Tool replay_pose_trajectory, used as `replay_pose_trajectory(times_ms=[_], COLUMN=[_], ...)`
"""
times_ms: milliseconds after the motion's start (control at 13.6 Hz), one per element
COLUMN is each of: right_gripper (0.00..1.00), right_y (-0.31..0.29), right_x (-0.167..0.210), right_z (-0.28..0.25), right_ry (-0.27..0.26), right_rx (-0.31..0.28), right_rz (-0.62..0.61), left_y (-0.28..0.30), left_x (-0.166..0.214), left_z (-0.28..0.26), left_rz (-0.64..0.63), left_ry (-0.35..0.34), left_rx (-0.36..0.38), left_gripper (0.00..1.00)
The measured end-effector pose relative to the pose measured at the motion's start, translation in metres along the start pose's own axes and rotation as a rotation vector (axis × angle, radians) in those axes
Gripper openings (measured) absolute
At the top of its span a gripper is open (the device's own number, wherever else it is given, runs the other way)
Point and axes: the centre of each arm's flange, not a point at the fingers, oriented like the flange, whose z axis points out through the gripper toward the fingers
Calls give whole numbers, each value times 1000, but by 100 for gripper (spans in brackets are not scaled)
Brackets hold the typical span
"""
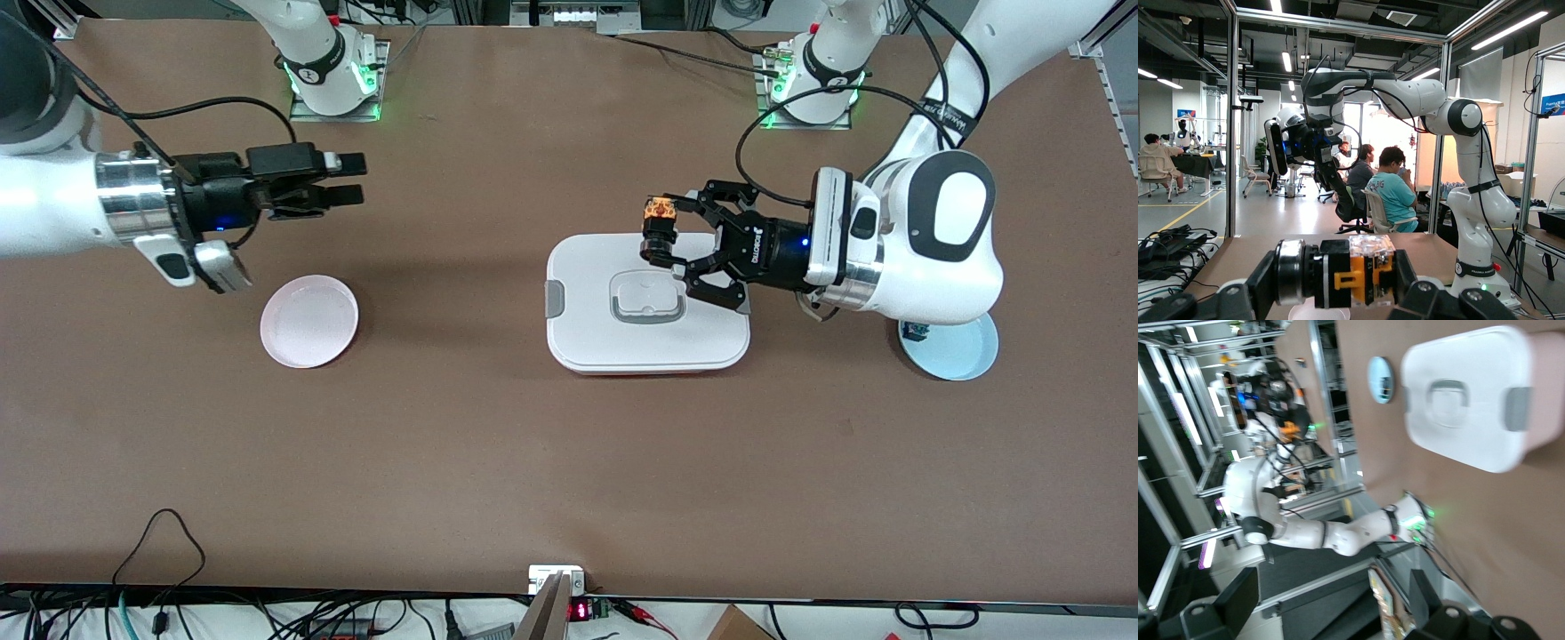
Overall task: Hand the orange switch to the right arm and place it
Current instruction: 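Carry the orange switch with the left gripper while the right gripper approaches, then grasp the orange switch with the right gripper beside the left gripper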
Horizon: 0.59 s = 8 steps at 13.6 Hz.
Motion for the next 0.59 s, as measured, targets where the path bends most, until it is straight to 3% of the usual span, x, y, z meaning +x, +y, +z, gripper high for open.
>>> replay_pose_trajectory(times_ms=[220, 440, 587], right_gripper=[100, 100, 100], right_y=[-21, -25, -20], right_x=[9, 20, 30], right_z=[54, 90, 104], right_ry=[26, 36, 73], right_rx=[43, 144, 174], right_rz=[-24, 1, 18], left_y=[17, 22, 21], left_x=[-4, -5, -5], left_z=[18, 20, 18], left_rz=[-62, -70, -69], left_ry=[54, 53, 54], left_rx=[4, 7, 12], left_gripper=[71, 71, 71])
